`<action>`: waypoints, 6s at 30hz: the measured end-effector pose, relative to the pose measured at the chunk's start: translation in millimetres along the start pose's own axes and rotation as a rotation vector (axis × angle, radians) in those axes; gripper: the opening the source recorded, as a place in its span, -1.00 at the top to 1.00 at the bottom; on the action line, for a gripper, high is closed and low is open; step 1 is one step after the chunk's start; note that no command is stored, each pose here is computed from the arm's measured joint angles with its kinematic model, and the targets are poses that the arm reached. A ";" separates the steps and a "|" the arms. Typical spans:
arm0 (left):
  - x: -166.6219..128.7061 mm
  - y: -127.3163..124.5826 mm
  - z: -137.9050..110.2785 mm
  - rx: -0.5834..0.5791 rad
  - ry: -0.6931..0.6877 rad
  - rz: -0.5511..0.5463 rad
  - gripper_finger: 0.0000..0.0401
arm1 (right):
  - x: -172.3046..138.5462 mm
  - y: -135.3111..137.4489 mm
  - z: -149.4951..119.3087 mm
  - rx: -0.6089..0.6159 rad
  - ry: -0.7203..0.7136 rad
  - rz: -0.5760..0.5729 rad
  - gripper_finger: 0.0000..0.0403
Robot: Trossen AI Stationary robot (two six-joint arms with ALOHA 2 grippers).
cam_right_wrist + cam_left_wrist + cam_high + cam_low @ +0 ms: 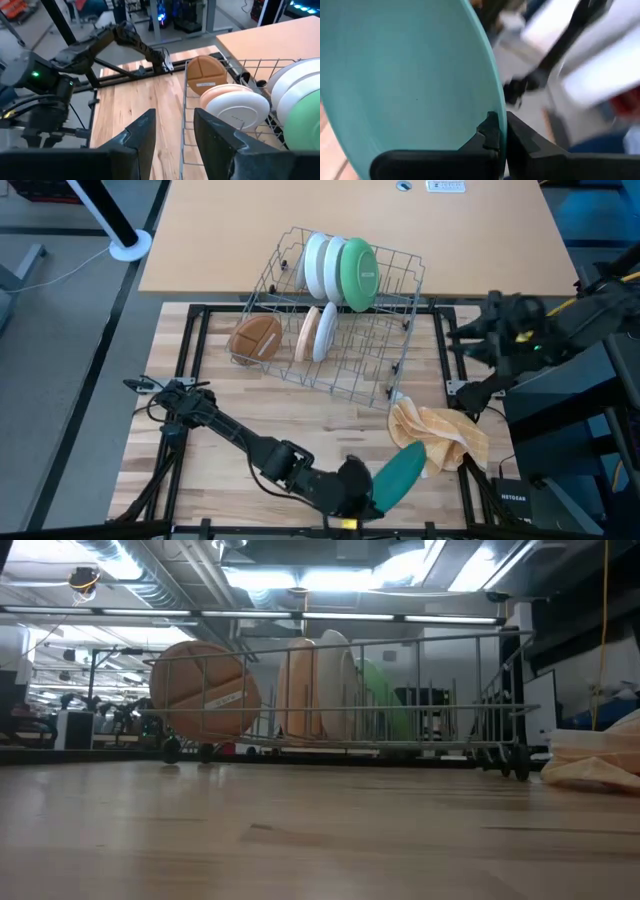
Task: Sort dishes
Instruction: Put the dark green plate in the dish rack
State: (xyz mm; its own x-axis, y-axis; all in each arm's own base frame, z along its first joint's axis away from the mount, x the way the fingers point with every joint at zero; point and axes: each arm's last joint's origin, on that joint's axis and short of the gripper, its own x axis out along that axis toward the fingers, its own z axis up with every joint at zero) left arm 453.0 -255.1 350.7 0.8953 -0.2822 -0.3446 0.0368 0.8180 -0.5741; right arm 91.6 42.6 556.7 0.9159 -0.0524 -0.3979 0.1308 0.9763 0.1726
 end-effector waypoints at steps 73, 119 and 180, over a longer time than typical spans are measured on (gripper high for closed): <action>-169.2 395.1 292.2 -0.361 -0.648 0.082 1.00 | -2.3 -21.7 -13.1 -0.219 -0.142 -0.485 0.32; -140.4 467.9 278.0 -0.360 -0.685 -0.065 1.00 | -3.6 -22.8 -13.3 -0.268 -0.131 -0.489 0.32; -128.3 479.8 263.8 -0.343 -0.698 0.295 0.66 | -3.7 -22.9 -13.3 -0.293 -0.124 -0.488 0.32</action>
State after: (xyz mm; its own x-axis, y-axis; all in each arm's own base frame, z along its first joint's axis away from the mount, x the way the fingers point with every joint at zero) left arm 473.0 305.8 315.5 0.9207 0.3880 -0.0411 -0.2784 0.5794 -0.7661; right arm 80.1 23.2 542.2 0.8159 -0.5178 -0.2572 0.4548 0.8495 -0.2675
